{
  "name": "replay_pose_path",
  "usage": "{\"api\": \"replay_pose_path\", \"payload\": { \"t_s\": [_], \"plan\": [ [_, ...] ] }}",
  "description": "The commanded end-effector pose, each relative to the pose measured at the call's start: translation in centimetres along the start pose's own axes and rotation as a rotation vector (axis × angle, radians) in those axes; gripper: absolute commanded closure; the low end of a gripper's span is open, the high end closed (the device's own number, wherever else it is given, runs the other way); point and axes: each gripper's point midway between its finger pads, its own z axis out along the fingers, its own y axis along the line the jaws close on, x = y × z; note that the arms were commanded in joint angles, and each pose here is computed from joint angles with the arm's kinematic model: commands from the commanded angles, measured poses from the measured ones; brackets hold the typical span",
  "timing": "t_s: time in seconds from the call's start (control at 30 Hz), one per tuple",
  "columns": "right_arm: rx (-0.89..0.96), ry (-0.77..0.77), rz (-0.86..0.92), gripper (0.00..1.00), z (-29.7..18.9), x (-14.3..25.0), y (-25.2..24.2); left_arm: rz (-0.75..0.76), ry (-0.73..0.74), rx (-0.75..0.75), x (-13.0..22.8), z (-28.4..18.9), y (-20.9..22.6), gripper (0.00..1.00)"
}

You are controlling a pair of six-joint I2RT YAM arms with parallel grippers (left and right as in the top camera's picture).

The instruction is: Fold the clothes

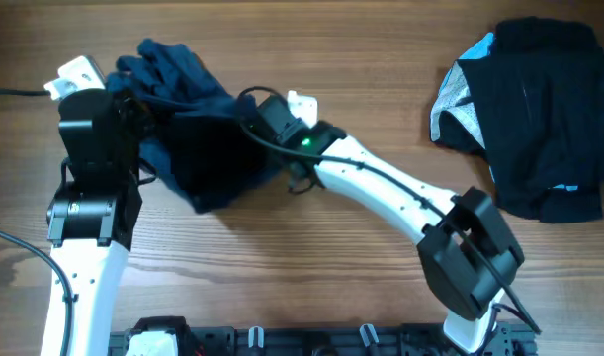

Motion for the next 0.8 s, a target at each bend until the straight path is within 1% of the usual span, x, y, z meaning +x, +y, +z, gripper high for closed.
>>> {"api": "replay_pose_path", "payload": {
  "t_s": [0.0,0.07,0.17,0.27,0.37,0.47,0.6,0.67,0.77],
  "plan": [
    [-0.059,-0.002,-0.082,0.96,-1.7,-3.9,-2.8,-0.038,-0.027,-0.087,-0.7,0.1,2.5,0.96],
    [-0.127,-0.039,-0.108,0.96,-4.1,-7.2,-4.1,-0.04,-0.016,-0.105,-0.5,0.2,3.2,0.96],
    [-0.148,-0.108,-0.127,0.96,-8.0,-11.2,-6.9,-0.026,-0.014,-0.119,-0.6,0.2,3.6,0.96],
    [-0.151,-0.151,-0.162,0.96,-11.8,-13.9,-9.0,-0.023,-0.054,-0.115,-1.5,0.1,3.4,0.96],
    [-0.148,-0.215,-0.207,0.96,-17.1,-16.6,-10.7,-0.016,-0.105,-0.099,-3.1,-0.3,3.0,0.96],
    [-0.122,-0.263,-0.228,0.96,-21.0,-18.0,-11.9,-0.041,-0.196,-0.066,-6.0,-2.6,2.4,0.96],
    [-0.101,-0.308,-0.192,0.96,-25.3,-18.9,-13.8,-0.077,-0.332,-0.018,-10.2,-6.9,1.8,0.96],
    [-0.077,-0.321,-0.169,0.96,-26.8,-19.0,-15.2,-0.093,-0.389,0.004,-11.3,-9.5,1.9,0.96],
    [-0.056,-0.341,-0.141,0.96,-28.1,-19.3,-16.6,-0.096,-0.414,0.049,-11.5,-11.9,1.8,0.96]
  ]
}}
